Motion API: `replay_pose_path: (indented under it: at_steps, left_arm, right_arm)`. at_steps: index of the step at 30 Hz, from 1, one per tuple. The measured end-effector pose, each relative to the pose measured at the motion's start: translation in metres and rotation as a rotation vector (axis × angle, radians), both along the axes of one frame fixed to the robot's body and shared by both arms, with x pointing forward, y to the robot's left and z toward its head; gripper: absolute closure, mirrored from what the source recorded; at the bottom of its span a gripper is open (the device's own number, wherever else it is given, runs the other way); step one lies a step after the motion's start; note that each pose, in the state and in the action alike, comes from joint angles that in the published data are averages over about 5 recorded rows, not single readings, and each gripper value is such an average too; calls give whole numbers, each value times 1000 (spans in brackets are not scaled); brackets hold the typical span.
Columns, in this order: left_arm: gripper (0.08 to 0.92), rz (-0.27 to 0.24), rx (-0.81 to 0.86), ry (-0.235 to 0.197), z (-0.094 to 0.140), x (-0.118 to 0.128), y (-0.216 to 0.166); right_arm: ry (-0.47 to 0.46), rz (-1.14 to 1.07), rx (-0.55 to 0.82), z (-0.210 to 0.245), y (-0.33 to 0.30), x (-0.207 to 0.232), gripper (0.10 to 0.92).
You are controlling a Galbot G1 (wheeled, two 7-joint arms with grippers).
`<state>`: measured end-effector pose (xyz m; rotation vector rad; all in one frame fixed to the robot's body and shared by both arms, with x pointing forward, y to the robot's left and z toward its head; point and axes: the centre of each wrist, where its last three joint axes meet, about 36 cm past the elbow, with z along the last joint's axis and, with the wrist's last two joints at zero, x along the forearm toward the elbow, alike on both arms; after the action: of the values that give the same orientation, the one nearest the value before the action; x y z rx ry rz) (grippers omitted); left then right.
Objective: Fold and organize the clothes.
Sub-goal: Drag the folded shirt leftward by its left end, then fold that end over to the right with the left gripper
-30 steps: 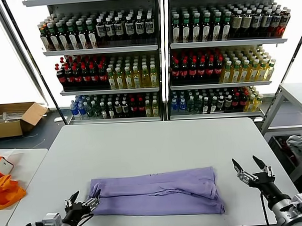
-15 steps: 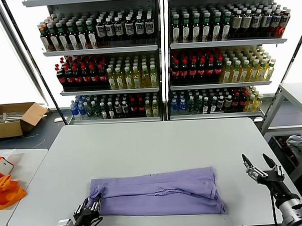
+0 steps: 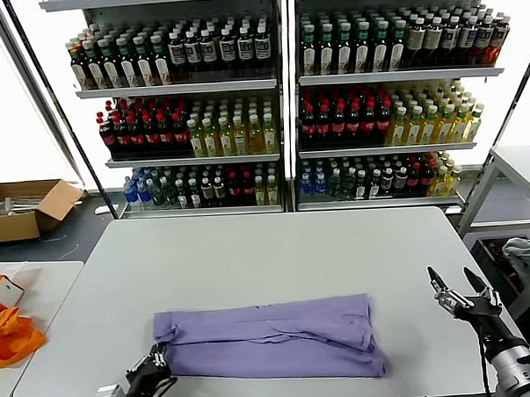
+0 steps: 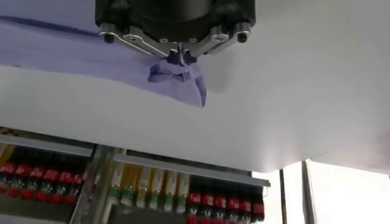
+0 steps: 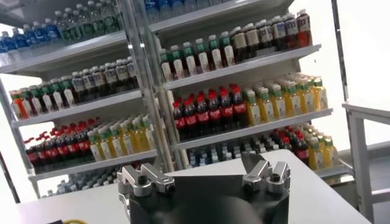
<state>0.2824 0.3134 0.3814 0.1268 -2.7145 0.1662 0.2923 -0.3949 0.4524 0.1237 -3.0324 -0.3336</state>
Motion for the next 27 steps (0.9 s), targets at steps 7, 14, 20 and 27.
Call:
replay_pose_path:
  at_steps: [7, 14, 20, 27]
  left_arm:
    - [906, 3, 190, -65, 19, 27, 120]
    - [906, -15, 323, -109, 67, 49, 201]
    - [906, -89, 345, -166, 97, 57, 197]
    - [906, -219, 309, -198, 105, 47, 143]
  right_arm:
    - [-2, 7, 9, -1, 1, 4, 200]
    - [-6, 14, 13, -1, 3, 7, 200]
    - [-5, 11, 13, -1, 2, 5, 200]
    - [-8, 9, 8, 0, 2, 3, 200]
